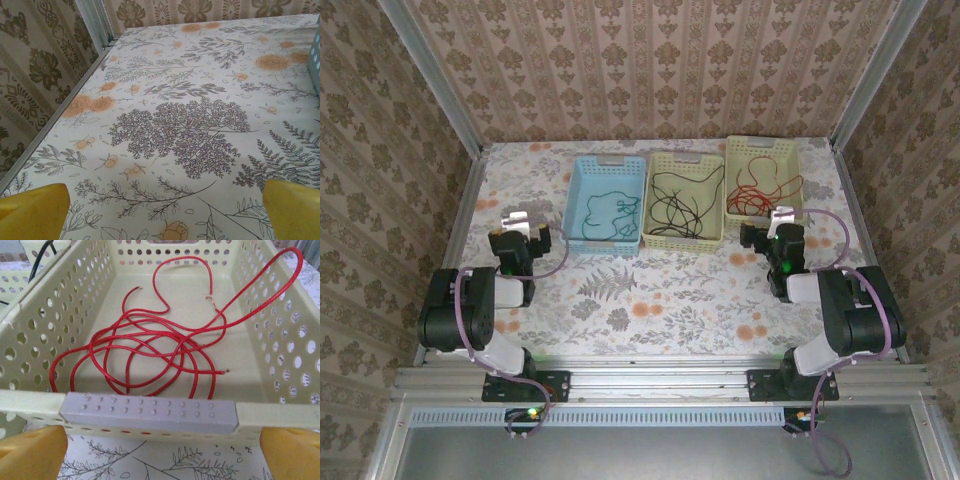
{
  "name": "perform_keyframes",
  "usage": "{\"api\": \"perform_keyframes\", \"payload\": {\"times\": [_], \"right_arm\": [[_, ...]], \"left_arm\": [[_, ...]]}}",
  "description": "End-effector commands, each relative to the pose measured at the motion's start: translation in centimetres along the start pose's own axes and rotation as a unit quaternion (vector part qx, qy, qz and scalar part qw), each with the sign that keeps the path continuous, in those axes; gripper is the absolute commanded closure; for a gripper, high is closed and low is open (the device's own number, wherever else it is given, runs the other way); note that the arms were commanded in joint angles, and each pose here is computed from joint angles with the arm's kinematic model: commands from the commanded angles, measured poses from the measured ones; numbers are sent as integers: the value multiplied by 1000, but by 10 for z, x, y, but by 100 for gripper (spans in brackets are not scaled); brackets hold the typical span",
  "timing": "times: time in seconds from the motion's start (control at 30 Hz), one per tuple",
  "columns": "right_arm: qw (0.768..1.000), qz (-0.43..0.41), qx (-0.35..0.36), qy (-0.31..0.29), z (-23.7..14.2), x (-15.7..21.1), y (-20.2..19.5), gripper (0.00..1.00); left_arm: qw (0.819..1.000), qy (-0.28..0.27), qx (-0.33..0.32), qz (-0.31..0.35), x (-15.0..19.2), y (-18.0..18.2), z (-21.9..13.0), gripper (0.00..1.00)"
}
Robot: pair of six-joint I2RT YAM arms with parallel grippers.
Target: Untangle the cables
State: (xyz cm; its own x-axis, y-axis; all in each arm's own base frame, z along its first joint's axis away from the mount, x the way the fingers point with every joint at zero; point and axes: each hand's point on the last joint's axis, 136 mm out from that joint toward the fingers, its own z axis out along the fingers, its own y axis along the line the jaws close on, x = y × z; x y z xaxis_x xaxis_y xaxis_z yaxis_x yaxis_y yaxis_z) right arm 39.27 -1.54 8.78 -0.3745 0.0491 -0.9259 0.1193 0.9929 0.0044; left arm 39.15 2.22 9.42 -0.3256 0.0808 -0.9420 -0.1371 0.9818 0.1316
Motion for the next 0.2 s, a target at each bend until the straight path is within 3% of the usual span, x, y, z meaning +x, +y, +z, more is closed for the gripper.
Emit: {"api": "perform_keyframes", "payload": {"times": [0.0,0.17], "right_arm": [[1000,-4,-9,-11,5,-10,5,0],[1000,-8,-21,-16,2,-12,9,0]], "left_arm": [[1000,-16,10,-9,-6,-2,-1,0],[1000,-16,9,-9,-6,-2,-1,0]]}}
